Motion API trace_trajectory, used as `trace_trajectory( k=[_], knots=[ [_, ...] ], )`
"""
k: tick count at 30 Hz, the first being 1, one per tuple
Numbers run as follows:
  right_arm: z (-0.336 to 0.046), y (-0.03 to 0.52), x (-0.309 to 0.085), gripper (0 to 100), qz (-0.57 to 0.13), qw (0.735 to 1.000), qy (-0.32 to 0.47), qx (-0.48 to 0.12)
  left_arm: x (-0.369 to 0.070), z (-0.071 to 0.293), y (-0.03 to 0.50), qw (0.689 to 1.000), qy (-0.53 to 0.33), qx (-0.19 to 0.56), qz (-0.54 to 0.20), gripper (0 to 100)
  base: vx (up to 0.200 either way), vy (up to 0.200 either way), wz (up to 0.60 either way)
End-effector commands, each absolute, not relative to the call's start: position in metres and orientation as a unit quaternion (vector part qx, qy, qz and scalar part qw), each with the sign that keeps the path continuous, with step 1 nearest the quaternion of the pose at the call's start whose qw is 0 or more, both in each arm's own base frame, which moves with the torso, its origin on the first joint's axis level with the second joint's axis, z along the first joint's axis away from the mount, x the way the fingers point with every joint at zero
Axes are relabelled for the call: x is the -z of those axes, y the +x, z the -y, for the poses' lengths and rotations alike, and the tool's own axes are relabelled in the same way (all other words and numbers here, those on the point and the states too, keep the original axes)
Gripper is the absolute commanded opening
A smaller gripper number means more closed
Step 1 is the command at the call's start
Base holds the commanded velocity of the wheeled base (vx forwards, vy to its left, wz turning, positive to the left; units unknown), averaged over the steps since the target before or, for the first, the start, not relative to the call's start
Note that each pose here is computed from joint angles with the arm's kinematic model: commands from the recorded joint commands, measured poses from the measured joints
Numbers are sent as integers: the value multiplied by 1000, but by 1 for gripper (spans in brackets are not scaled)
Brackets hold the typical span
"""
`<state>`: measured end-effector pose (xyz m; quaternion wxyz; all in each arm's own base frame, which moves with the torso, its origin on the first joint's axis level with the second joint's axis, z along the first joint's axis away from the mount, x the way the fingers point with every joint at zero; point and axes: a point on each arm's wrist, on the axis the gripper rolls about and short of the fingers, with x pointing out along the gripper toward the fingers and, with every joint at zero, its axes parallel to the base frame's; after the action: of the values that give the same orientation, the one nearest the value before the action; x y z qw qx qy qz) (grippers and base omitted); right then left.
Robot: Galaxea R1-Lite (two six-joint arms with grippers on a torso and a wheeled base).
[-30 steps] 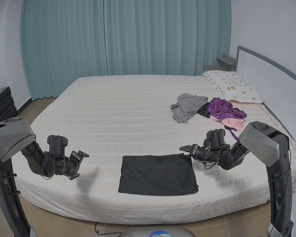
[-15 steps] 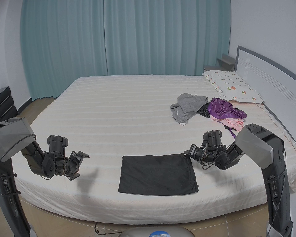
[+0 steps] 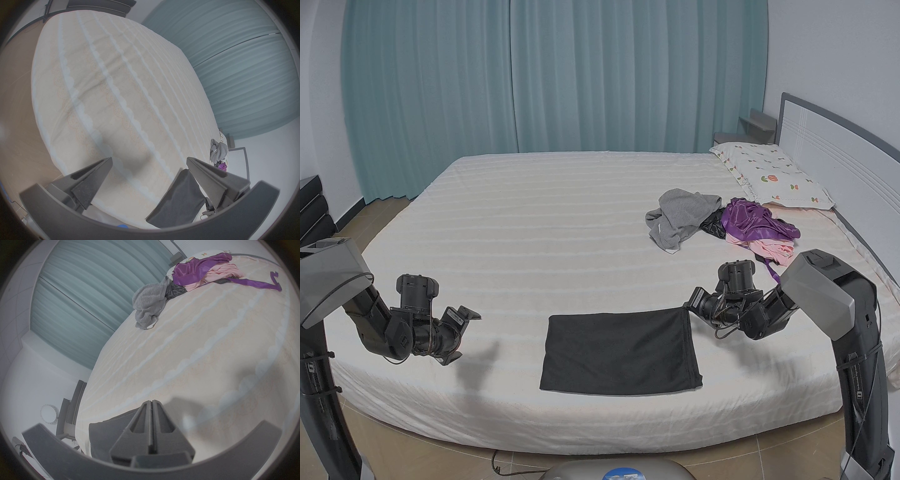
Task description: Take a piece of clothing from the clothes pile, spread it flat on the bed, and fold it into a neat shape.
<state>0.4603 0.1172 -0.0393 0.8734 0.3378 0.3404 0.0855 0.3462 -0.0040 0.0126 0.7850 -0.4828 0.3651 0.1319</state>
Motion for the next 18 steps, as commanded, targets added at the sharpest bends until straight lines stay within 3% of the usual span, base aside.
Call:
trace_trajectory(
  k=[1, 10, 11, 18],
  knots=[
    [-114, 462, 42, 0, -340, 874, 339, -81, -12, 4, 346, 784, -483, -133, -366, 100, 0, 0, 0],
    [-114, 462, 44, 0, -343, 873, 338, -80, -12, 4, 346, 785, -483, -132, -366, 100, 0, 0, 0],
    [-114, 462, 44, 100, -343, 872, 339, -80, -12, 4, 346, 784, -483, -133, -366, 100, 0, 0, 0],
    [-115, 460, 36, 100, -338, 866, 359, -79, -12, 4, 347, 785, -483, -133, -365, 100, 0, 0, 0]
  ],
)
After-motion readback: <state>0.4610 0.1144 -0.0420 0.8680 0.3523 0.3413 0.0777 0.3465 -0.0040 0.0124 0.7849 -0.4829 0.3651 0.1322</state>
